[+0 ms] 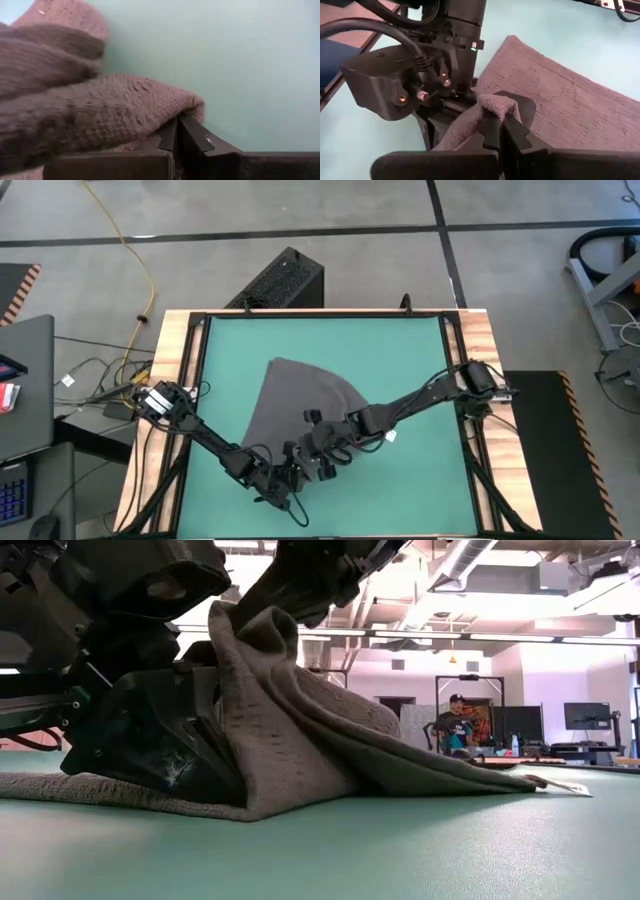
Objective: Roll towel
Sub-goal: Fold the gray towel
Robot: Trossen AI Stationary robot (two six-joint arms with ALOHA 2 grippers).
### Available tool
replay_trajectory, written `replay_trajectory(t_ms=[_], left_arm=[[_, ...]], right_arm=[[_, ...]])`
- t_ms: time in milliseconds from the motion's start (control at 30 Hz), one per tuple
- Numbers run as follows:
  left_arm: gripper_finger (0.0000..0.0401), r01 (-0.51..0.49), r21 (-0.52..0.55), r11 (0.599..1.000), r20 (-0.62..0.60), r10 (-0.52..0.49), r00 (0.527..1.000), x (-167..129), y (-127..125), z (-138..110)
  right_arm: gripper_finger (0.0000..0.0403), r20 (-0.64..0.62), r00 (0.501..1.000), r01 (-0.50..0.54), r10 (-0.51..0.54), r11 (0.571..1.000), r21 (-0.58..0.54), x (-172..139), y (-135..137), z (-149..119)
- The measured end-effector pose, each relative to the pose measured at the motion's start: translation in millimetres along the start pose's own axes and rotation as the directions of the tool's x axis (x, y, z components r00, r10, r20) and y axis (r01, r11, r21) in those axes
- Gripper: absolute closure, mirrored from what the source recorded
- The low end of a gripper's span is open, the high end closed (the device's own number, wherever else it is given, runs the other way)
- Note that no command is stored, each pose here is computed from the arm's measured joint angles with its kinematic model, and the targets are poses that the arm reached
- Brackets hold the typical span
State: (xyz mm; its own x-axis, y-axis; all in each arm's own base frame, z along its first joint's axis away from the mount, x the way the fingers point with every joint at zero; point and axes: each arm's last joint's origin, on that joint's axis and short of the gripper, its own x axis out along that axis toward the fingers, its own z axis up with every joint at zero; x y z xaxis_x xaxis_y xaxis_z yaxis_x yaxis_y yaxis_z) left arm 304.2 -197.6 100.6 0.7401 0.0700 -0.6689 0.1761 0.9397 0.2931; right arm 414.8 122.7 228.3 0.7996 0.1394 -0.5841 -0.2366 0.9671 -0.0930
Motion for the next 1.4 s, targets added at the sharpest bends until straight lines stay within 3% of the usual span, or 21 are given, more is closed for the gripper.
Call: replay_trajectory(t_ms=[233, 500, 667, 933, 1100, 1400], left_arm=[[0.0401, -0.035, 0.033, 0.999, 0.024, 0.034, 0.999, -13, 4, 8], [0.0401, -0.034, -0.037, 0.999, 0.007, 0.035, 0.999, -46, 9, 18], [0.0401, -0.174, -0.034, 0.984, -0.152, 0.167, 0.974, -64, 8, -3], [0.0401, -0.235, -0.035, 0.971, -0.260, 0.219, 0.941, -78, 0, -25], [0.0401, -0.215, -0.066, 0.974, -0.264, 0.191, 0.945, -81, -6, -27], [0.0401, -0.208, -0.025, 0.978, -0.265, 0.195, 0.944, -56, -18, -36]], right_arm=[[0.0387, 0.025, 1.000, -0.003, 0.004, 1.000, -0.022, -4, -4, 4], [0.0387, -0.010, 1.000, -0.026, 0.026, 0.999, -0.039, -5, 2, 1], [0.0387, -0.031, 0.999, -0.028, 0.027, 0.999, -0.041, -5, 2, -1], [0.0387, -0.034, 0.999, -0.030, 0.028, 0.999, -0.034, -5, 3, -1], [0.0387, -0.034, 0.999, -0.029, 0.028, 0.999, -0.034, -5, 3, -1], [0.0387, 0.028, 0.999, -0.025, 0.026, 0.999, -0.037, -4, 3, 5]])
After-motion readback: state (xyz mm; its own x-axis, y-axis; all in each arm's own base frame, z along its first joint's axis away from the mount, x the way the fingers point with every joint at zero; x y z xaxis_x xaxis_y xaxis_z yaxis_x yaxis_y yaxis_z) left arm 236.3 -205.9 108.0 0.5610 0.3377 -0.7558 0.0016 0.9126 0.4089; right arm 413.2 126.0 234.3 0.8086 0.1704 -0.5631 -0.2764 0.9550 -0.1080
